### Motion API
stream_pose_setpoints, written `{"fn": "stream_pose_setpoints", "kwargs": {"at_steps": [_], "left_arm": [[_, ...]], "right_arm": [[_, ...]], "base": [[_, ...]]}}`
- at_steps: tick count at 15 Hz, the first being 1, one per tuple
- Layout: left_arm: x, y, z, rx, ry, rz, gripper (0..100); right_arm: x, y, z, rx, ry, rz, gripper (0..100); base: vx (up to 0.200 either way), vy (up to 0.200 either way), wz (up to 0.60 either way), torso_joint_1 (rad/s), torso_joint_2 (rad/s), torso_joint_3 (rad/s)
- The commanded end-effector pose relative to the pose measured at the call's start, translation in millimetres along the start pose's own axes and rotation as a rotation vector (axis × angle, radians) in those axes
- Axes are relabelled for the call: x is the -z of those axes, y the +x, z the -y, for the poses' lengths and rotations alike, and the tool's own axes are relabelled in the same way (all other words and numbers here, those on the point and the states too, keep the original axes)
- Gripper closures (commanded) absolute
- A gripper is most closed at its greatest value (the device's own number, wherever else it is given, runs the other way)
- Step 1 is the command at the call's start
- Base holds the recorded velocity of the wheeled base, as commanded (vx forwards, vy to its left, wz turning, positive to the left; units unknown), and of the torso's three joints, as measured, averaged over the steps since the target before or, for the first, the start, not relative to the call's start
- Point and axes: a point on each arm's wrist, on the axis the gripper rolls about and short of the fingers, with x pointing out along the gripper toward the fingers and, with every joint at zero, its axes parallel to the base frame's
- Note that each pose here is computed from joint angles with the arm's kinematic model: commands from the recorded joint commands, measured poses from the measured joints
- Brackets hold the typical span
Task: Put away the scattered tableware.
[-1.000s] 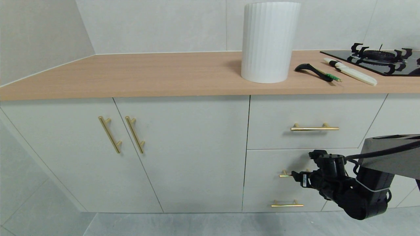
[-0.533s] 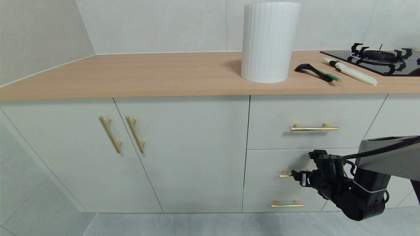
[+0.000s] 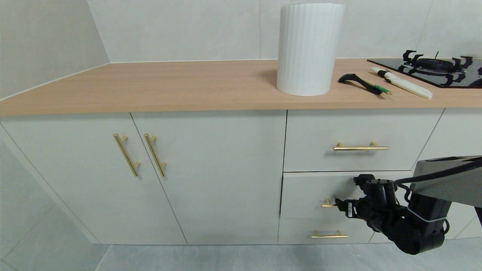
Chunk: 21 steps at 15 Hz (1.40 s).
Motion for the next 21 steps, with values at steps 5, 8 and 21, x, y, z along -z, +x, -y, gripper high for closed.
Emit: {"fn": "stream_pose_setpoints", "kwargs": {"at_steps": [5,8,21], "left_arm": [[0.0,0.1,0.0,0.0,0.0,-0.001,0],[0.0,0.1,0.0,0.0,0.0,-0.001,0],[0.0,0.1,0.0,0.0,0.0,-0.001,0]], "right_arm": [[-5.9,-10.8,1.4,0.002,-0.007,-0.021,0],[-23.5,-50.5,6.1,-0.015,-0.088,-0.129,0],[-83.7,-166.5,-12.2,-0.204,-0.123,-0.037,0]], "base": [[0.0,0.0,0.0,0.0,0.0,0.0],[0.0,0.0,0.0,0.0,0.0,0.0],[0.0,0.0,0.0,0.0,0.0,0.0]]}}
